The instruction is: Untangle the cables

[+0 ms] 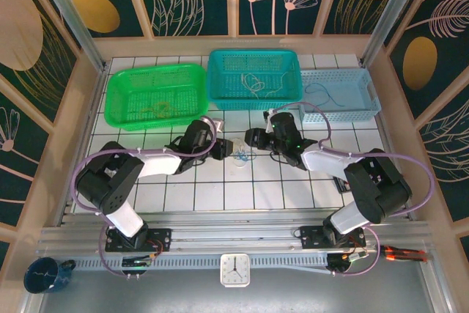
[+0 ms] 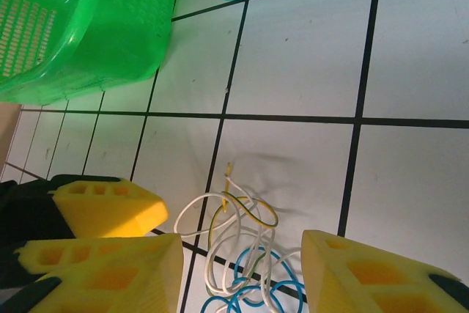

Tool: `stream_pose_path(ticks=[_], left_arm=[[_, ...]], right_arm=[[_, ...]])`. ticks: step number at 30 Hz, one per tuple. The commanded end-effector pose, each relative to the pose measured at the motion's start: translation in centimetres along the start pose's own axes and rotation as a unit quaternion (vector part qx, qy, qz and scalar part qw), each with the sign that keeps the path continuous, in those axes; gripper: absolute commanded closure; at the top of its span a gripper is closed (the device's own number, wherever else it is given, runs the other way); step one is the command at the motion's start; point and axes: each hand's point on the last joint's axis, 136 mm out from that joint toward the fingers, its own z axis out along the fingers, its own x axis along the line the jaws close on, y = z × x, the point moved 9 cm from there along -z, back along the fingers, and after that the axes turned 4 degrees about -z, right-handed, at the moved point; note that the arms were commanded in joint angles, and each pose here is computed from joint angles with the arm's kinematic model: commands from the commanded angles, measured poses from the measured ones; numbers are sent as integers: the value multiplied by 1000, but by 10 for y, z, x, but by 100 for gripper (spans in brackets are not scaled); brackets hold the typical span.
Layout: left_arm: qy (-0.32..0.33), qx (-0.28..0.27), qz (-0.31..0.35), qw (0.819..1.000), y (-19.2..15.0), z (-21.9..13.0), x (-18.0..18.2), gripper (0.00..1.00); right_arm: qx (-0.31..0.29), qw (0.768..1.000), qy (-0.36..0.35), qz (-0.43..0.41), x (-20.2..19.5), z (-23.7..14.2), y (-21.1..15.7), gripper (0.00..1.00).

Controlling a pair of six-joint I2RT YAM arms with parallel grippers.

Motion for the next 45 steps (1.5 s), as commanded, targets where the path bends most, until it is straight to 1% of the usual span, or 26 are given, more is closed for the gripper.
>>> stream_pose_path(ticks=[1, 4, 5, 7, 10, 12, 15, 23, 28, 32, 34, 36, 45], left_arm=[[-14, -5, 16, 1000, 5, 7, -5, 64], [-14, -6, 18, 1000, 7, 9, -5, 68], [-10, 4, 15, 1000, 2, 14, -1, 69], [-7, 5, 16, 1000, 1, 15, 0, 71], [-6, 3, 17, 1000, 2, 15, 0, 78], [-8, 2, 19, 1000, 3, 14, -1, 85], [-13, 2, 24, 1000, 6, 11, -5, 100], [-39, -15, 37, 998, 22, -11, -23, 100], [-65, -27, 38, 997, 36, -25, -38, 100], [-95, -41, 33, 994, 47, -38, -51, 100], [-109, -50, 33, 992, 52, -45, -58, 100], [-122, -58, 31, 990, 58, -52, -64, 100], [-176, -96, 26, 979, 77, -81, -87, 100]], right_arm=[[1, 1000, 12, -1, 3, 2, -5, 54], [2, 1000, 14, -4, 4, 2, -5, 54], [3, 1000, 15, -5, 5, 3, -6, 54], [5, 1000, 17, -7, 6, 3, -6, 54], [7, 1000, 20, -13, 8, 5, -7, 54], [11, 1000, 21, -17, 9, 7, -9, 54], [16, 999, 22, -20, 11, 11, -11, 53], [18, 999, 29, -28, 16, 21, -11, 51], [28, 999, 22, -30, 13, 33, -17, 51], [37, 999, 4, -20, 2, 42, -29, 53], [41, 999, -4, -14, -4, 45, -34, 56], [43, 999, -11, -9, -9, 45, -40, 60], [50, 998, -38, 3, -24, 42, -56, 67]])
